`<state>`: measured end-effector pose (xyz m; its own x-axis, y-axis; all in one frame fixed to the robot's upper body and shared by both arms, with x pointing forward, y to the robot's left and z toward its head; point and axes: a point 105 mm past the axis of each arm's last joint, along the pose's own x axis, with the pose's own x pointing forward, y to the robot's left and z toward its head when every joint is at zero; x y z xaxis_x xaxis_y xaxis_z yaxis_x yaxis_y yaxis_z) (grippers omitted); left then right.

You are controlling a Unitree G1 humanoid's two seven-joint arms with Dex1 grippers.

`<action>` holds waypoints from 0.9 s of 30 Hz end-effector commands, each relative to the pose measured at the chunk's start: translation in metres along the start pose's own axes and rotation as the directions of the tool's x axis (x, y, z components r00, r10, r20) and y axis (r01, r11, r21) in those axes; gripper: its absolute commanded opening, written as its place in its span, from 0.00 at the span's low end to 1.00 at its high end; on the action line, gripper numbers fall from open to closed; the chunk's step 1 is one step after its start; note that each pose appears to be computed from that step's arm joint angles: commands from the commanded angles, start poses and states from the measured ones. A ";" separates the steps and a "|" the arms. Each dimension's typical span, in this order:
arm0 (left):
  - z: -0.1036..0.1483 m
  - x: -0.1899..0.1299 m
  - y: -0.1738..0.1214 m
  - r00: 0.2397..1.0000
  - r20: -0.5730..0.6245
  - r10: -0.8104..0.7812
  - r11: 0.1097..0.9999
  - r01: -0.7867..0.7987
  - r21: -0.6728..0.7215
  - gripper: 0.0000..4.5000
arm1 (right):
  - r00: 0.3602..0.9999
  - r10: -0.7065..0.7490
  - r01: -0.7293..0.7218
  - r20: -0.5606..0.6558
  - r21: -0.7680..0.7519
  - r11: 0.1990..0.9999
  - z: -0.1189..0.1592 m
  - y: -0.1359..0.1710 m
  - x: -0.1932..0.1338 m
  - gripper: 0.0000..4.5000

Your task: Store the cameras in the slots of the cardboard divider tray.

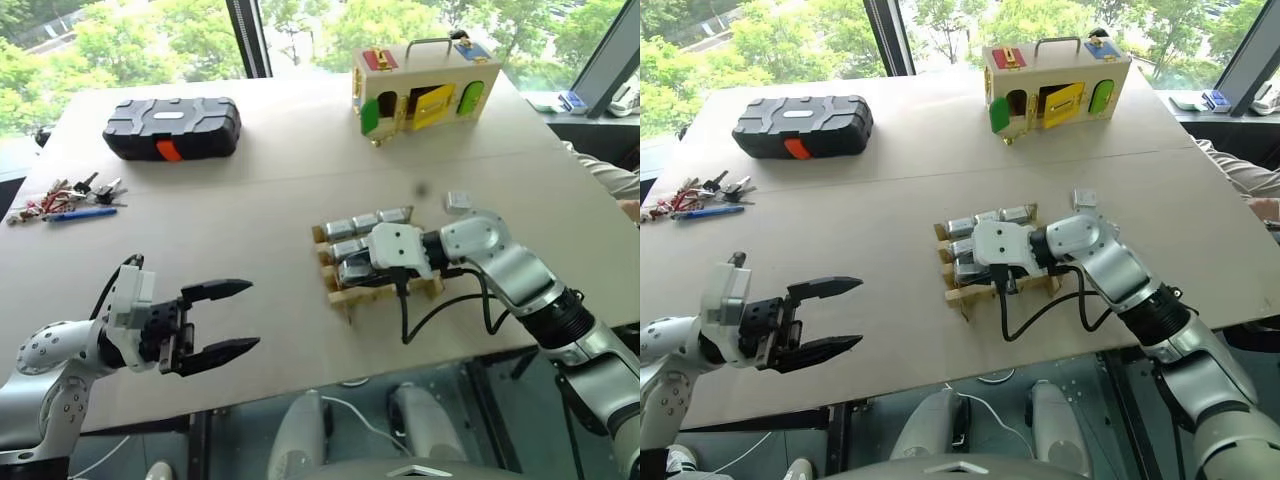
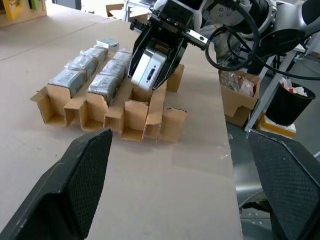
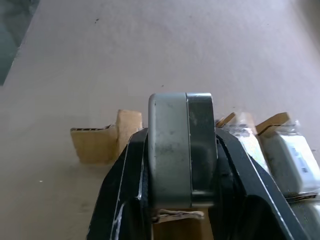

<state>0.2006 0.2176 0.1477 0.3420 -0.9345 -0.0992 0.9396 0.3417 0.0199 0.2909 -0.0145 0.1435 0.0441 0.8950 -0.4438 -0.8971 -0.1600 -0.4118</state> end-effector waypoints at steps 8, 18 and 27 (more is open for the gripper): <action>0.010 -0.006 -0.007 0.999 0.009 0.034 0.998 -0.034 0.057 1.00 | 0.998 0.029 -0.030 -0.058 -0.027 0.999 -0.026 0.001 0.004 0.19; 0.010 -0.004 -0.009 0.999 0.015 0.038 0.998 -0.039 0.050 1.00 | 0.999 -0.020 0.020 0.036 -0.002 1.000 0.003 -0.010 -0.002 0.77; 0.011 0.003 -0.002 0.998 0.044 0.034 0.999 -0.036 0.037 1.00 | 0.857 -0.503 0.462 0.108 0.268 0.845 0.049 -0.020 -0.095 0.95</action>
<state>0.1991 0.2145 0.1530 0.3750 -0.9233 -0.0831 0.9269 0.3720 0.0498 0.2845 -0.0592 0.2229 0.3264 0.9357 -0.1336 -0.8976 0.2626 -0.3540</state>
